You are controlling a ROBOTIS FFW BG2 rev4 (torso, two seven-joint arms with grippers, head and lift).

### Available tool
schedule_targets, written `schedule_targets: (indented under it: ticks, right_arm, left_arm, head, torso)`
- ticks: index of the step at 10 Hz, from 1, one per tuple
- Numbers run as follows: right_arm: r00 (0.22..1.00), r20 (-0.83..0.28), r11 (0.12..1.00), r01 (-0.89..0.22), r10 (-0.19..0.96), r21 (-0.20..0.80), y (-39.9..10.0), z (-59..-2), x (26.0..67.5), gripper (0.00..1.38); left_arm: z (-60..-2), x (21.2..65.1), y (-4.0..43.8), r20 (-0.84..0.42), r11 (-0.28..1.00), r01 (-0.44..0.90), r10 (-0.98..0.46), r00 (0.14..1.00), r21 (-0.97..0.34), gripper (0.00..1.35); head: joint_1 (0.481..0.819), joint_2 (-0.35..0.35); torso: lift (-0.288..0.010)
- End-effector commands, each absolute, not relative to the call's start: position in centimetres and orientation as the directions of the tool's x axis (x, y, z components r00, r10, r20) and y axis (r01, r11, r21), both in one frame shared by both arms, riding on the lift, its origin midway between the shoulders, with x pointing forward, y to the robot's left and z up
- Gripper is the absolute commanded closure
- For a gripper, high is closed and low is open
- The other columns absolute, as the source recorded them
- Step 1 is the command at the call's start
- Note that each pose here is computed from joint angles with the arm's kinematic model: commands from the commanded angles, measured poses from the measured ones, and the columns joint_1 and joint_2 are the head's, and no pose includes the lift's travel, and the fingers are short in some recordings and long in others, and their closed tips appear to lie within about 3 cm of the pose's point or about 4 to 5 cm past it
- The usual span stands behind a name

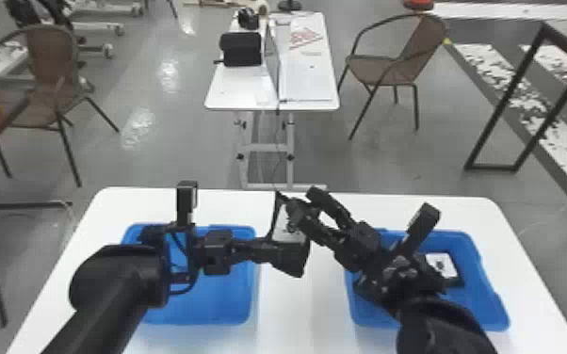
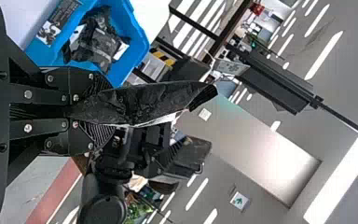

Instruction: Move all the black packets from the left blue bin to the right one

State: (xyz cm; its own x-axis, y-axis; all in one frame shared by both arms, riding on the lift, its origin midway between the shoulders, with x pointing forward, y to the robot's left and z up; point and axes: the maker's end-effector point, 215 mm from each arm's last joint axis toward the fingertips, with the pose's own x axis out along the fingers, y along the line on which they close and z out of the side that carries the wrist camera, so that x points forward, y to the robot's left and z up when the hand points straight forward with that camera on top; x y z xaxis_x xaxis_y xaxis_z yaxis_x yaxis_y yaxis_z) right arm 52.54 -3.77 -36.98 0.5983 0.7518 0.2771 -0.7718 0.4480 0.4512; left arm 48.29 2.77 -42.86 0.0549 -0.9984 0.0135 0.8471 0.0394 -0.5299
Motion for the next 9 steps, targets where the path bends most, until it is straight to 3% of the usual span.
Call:
schedule_targets:
  ticks: [1, 3, 7, 9]
  right_arm:
    - [0.593, 0.256, 0.452, -0.774, 0.764, 0.444, -3.5, -37.5, 53.0, 0.35]
    - [0.606, 0.259, 0.47, -0.769, 0.752, 0.433, -3.8, -37.3, 53.5, 1.27]
    - [0.587, 0.281, 0.424, -0.774, 0.76, 0.47, -3.3, -37.9, 52.2, 1.28]
    - [0.617, 0.325, 0.425, -0.756, 0.717, 0.497, -4.5, -37.2, 52.7, 1.28]
  left_arm:
    - [-42.6, 48.2, 2.2, 0.019, 0.027, 0.848, -0.999, 0.044, -0.529, 1.16]
    - [-42.5, 48.3, 2.1, 0.021, 0.028, 0.846, -0.999, 0.046, -0.532, 1.16]
    - [-42.1, 49.7, 3.0, 0.04, 0.073, 0.85, -0.993, 0.11, -0.521, 1.16]
    - [-41.5, 51.3, 3.6, 0.079, 0.134, 0.845, -0.976, 0.203, -0.517, 1.13]
  head:
    - [0.695, -0.011]
    - [0.695, -0.014]
    - [0.695, -0.015]
    - [0.695, -0.005]
  torso:
    - [0.0]
    - [0.0]
    - [0.0]
    - [0.0]
